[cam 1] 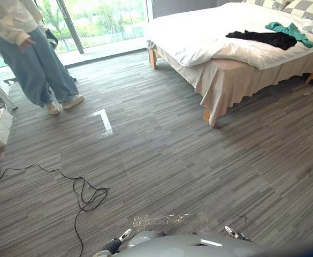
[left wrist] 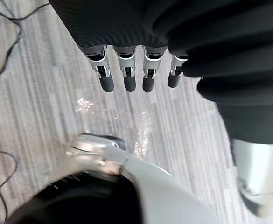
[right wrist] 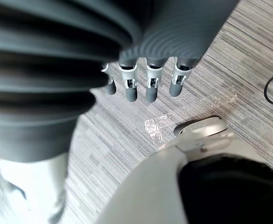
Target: Tidy the bed and pick cloth on bed and put in laundry
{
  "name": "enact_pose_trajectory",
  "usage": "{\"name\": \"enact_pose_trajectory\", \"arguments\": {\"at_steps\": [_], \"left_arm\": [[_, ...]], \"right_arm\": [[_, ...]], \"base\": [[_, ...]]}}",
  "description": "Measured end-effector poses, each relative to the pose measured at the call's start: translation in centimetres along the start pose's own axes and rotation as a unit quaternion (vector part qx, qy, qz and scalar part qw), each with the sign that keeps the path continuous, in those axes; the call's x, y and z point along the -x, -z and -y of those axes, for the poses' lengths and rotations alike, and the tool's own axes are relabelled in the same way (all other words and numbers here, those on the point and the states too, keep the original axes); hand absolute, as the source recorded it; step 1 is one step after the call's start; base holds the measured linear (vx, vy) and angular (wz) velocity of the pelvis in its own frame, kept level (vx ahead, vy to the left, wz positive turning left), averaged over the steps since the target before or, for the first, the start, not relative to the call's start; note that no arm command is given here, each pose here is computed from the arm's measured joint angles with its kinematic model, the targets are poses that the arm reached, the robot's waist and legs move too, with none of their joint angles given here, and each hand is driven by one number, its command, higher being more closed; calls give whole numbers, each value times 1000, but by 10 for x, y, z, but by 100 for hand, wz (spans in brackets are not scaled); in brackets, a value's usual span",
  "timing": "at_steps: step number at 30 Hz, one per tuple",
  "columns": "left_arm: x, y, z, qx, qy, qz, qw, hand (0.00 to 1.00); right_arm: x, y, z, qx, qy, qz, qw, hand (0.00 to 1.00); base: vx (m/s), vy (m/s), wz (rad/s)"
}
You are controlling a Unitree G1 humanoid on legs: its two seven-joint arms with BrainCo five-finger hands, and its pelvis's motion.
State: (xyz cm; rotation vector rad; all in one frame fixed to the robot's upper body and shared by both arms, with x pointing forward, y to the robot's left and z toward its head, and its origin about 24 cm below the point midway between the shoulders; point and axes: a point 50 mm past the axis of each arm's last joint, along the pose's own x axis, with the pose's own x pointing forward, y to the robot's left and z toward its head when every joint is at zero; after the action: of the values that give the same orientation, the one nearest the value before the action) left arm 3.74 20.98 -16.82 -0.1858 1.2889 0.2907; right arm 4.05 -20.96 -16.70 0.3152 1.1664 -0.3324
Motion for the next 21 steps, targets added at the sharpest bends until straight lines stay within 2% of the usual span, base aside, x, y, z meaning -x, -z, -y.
{"name": "enact_pose_trajectory", "arguments": {"at_steps": [7,11,21], "left_arm": [[0,-3,1,-1,8,12,1000,0],[-1,-8,0,-33,3,17,999,0],[-2,-12,0,-44,0,14,999,0]], "right_arm": [[-1,-1,-2,-2,-8,5,1000,0],[-2,-4,-6,-2,-16,8,1000,0],[-4,-8,-11,-4,-24,4,1000,0]], "base": [[125,7,-4],[84,-2,-2],[-25,-18,-2]]}}
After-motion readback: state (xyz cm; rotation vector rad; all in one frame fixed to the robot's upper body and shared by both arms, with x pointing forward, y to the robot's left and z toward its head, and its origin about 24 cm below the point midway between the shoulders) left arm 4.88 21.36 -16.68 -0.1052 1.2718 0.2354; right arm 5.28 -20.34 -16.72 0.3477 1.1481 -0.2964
